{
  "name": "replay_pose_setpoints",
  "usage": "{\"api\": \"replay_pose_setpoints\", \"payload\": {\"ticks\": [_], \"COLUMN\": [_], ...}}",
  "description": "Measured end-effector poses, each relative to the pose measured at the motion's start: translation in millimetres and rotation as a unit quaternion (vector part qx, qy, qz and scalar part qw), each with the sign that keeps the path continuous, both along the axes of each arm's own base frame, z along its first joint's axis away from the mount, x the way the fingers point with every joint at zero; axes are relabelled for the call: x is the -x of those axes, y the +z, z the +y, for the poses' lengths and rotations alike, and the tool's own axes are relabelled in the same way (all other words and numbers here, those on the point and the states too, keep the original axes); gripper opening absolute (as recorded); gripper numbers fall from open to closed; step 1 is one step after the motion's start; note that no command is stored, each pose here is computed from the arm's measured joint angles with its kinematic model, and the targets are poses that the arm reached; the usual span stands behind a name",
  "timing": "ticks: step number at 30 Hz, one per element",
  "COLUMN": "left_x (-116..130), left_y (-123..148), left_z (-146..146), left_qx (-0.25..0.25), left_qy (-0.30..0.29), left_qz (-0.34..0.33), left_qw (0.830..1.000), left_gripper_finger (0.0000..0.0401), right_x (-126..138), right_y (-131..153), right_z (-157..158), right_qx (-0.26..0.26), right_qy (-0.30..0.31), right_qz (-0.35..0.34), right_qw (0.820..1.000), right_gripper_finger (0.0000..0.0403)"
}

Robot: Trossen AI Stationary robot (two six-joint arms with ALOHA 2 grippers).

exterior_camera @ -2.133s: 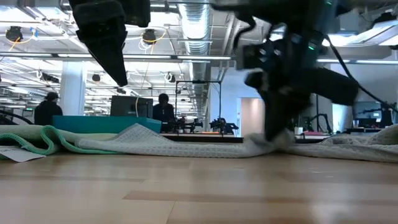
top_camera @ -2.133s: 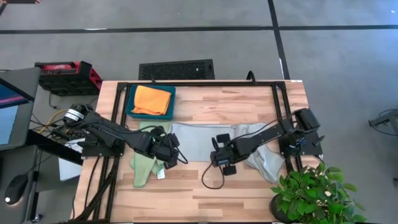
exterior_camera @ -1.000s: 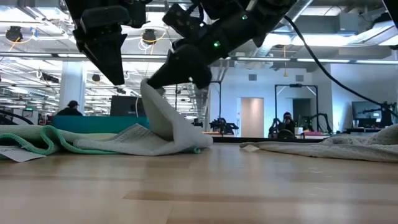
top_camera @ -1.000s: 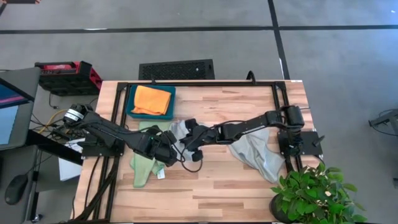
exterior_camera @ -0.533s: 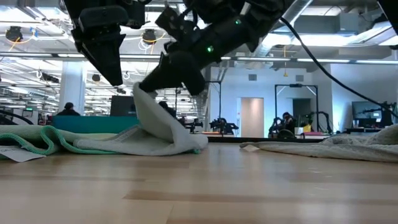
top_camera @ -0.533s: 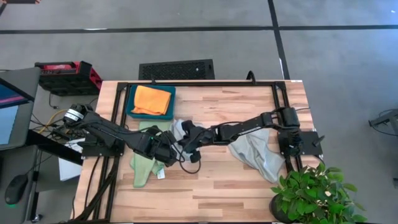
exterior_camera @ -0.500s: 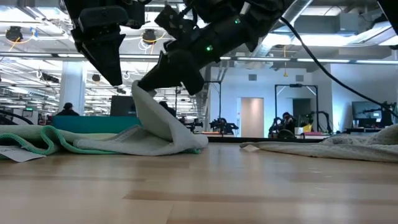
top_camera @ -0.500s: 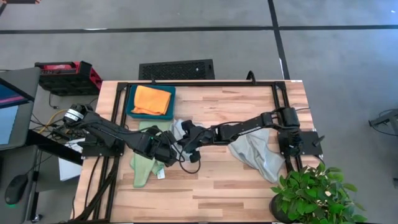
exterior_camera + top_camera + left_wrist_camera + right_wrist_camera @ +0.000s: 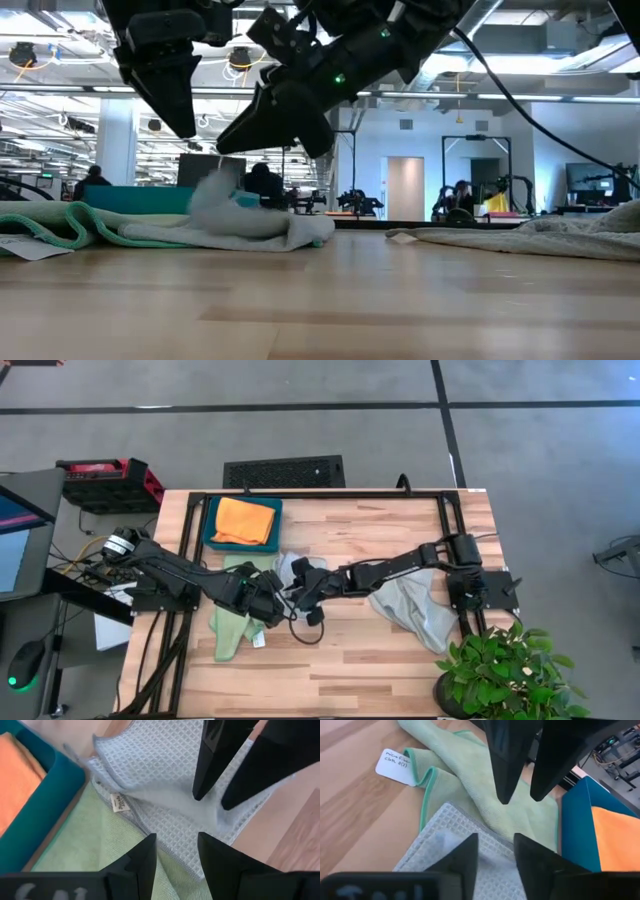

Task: Fold microfiber towels
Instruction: Fold the left gray towel, then put the folded gray towel into the blue bin

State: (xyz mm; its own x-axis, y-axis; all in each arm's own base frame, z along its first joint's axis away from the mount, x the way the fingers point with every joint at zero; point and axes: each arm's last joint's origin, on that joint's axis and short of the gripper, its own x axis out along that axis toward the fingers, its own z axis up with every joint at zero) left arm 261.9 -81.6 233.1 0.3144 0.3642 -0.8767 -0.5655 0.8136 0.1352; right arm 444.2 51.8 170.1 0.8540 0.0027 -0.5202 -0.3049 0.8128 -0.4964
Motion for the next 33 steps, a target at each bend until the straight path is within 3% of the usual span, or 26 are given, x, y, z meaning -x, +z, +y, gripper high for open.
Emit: {"api": "replay_pose_setpoints", "payload": {"ticks": [5, 10, 16, 21, 33], "left_x": [0.8, 2.8, -0.7, -3.5, -0.8], "left_y": [-0.3, -1.1, -16.6, -41.1, -48.8], "left_z": [-1.4, -10.6, -22.5, -26.8, -25.0], "left_qx": [0.007, -0.015, -0.023, 0.001, -0.018], "left_qy": [-0.004, -0.066, -0.146, -0.22, -0.237], "left_qz": [0.005, 0.014, -0.021, -0.063, -0.059], "left_qw": [1.0, 0.998, 0.989, 0.973, 0.97], "left_gripper_finger": [0.0137, 0.0137, 0.0137, 0.0137, 0.0137], "right_x": [0.7, 10.0, 27.4, 39.9, 45.4], "right_y": [0.2, 12.2, 35.1, 50.2, 51.7], "right_z": [3.5, 5.7, 20.9, 39.1, 54.3], "right_qx": [-0.006, -0.036, -0.048, -0.059, -0.057], "right_qy": [-0.003, -0.022, -0.016, -0.002, 0.018], "right_qz": [0.001, 0.027, 0.054, 0.06, 0.065], "right_qw": [1.0, 0.999, 0.997, 0.996, 0.996], "right_gripper_finger": [0.0198, 0.0225, 0.023, 0.023, 0.023]}}
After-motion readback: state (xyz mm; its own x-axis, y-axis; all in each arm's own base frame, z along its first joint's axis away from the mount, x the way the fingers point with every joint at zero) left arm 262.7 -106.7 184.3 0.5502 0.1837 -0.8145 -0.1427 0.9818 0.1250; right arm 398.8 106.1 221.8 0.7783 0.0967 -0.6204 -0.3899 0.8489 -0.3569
